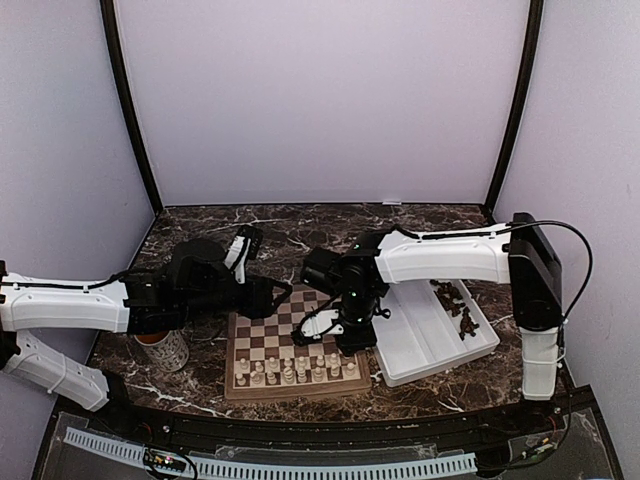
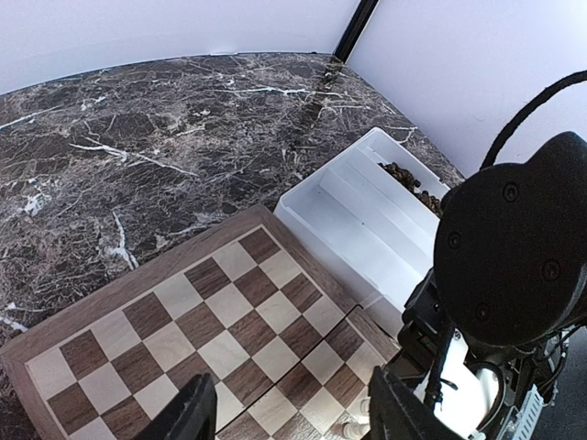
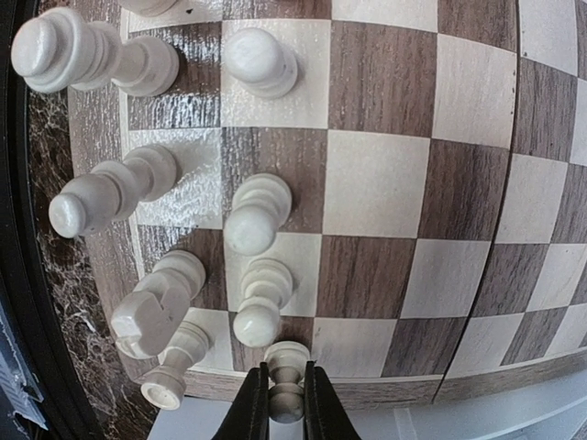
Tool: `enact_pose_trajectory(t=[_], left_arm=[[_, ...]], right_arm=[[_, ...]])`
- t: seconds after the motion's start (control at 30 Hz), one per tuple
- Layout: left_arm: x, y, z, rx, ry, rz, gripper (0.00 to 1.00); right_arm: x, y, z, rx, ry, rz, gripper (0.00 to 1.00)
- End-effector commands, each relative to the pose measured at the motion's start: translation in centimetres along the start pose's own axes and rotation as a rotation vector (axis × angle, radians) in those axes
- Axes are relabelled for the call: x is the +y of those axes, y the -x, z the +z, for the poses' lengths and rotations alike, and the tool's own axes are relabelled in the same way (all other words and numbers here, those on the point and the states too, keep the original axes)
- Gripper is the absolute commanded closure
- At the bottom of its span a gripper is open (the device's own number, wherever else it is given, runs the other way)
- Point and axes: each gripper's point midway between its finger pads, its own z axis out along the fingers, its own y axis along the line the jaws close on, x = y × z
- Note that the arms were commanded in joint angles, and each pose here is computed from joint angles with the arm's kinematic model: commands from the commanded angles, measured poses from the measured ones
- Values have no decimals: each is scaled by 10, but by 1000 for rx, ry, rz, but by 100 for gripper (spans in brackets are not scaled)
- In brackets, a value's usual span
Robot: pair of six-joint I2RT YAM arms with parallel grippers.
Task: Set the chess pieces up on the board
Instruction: Place the pawn at h2.
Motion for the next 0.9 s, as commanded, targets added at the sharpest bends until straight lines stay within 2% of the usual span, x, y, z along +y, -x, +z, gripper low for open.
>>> enact_pose_trajectory(t=[0.0,0.63,0.87], left_arm=[[2,-1,0,-9,-3,-7,42],[3,-2,-1,-7,-1,-2,42],[2,9,-6,-21,15,24,42]], right_arm=[[2,7,-14,-33,0,4,87],[0,8,-11,-35,-6,7,79],[-1,2,-49,-62,-59,-27,73]])
